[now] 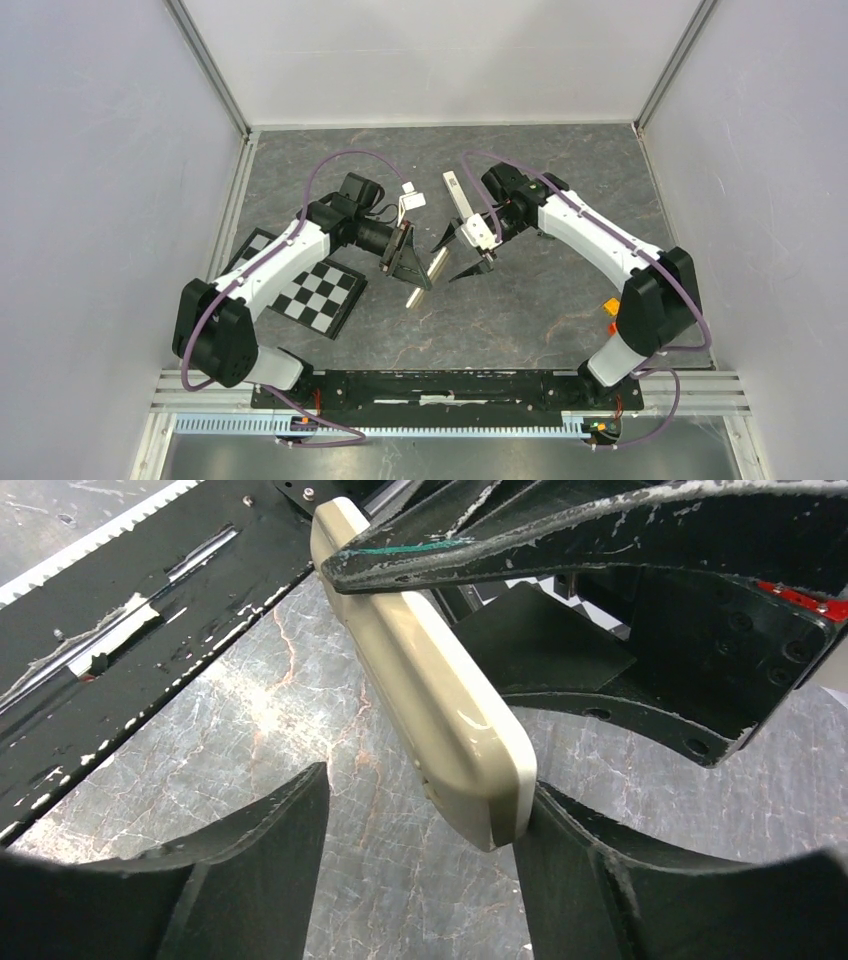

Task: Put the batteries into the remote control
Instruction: Pick up the remote control from the center of the board.

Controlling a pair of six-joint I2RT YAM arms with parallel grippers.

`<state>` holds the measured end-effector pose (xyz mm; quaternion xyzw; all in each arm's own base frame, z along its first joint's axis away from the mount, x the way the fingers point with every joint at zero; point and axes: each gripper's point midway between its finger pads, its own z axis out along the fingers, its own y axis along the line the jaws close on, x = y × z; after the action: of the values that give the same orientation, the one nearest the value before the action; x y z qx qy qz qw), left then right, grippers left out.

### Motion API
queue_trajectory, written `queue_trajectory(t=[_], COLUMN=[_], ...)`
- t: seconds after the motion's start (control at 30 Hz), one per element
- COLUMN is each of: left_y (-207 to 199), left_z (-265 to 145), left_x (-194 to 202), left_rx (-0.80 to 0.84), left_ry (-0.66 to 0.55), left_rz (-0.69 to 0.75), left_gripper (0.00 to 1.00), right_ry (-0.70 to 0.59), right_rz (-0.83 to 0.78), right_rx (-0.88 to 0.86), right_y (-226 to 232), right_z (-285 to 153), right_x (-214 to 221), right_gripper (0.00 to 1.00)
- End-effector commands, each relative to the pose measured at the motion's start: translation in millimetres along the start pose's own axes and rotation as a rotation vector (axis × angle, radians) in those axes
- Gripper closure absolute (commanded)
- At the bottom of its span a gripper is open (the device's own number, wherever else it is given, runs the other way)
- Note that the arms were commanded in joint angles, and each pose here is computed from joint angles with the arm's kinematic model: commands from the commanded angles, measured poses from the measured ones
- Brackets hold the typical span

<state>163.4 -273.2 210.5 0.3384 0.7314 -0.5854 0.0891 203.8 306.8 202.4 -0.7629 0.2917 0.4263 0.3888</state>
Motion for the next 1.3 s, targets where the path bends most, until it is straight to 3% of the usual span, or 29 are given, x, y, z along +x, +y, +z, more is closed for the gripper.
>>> queue_trajectory(t=[0.0, 0.5, 0.7, 0.9, 0.97, 1.03, 1.17, 1.27], left_y=[-8.9, -1.3, -7.6, -18.7, -19.2, -20.5, -12.3, 3.5], left_z=[-5.5, -3.8, -5.4, -8.4, -8.6, -9.0, -13.8, -29.1], left_x=[-18.0, -25.8, -31.3, -34.2, -35.2, -37.7, -56.4, -79.1], left_rx=[-0.014, -0.044, -0.034, -0.016, -0.017, -0.019, -0.13, -0.294], left_ry=[-0.03, -0.031, -0.039, -0.049, -0.051, -0.057, -0.15, -0.283], left_rz=[0.073, 0.017, 0.034, 0.062, 0.062, 0.07, 0.117, 0.165], left_gripper=[0.75, 0.76, 0.76, 0.75, 0.73, 0.65, 0.17, 0.01], right_ry=[-0.006, -0.019, 0.022, 0.049, 0.046, 0.046, 0.053, 0.078], right_rz=[-0.046, -0.063, -0.023, -0.017, -0.018, -0.012, 0.026, 0.096], right_rx=[0.041, 0.145, 0.138, 0.12, 0.119, 0.128, 0.201, 0.315], right_y=[-4.1, -11.6, -7.8, -9.5, -11.9, -15.5, -28.3, -39.3], right_z=[-4.4, 6.0, 7.4, 7.4, 7.9, 7.9, 4.5, -3.4], right_x=[-18.7, -45.1, -36.3, -32.8, -35.3, -38.1, -40.5, -37.5], right_gripper=[0.33, 0.37, 0.56, 0.59, 0.66, 0.76, 0.94, 1.0])
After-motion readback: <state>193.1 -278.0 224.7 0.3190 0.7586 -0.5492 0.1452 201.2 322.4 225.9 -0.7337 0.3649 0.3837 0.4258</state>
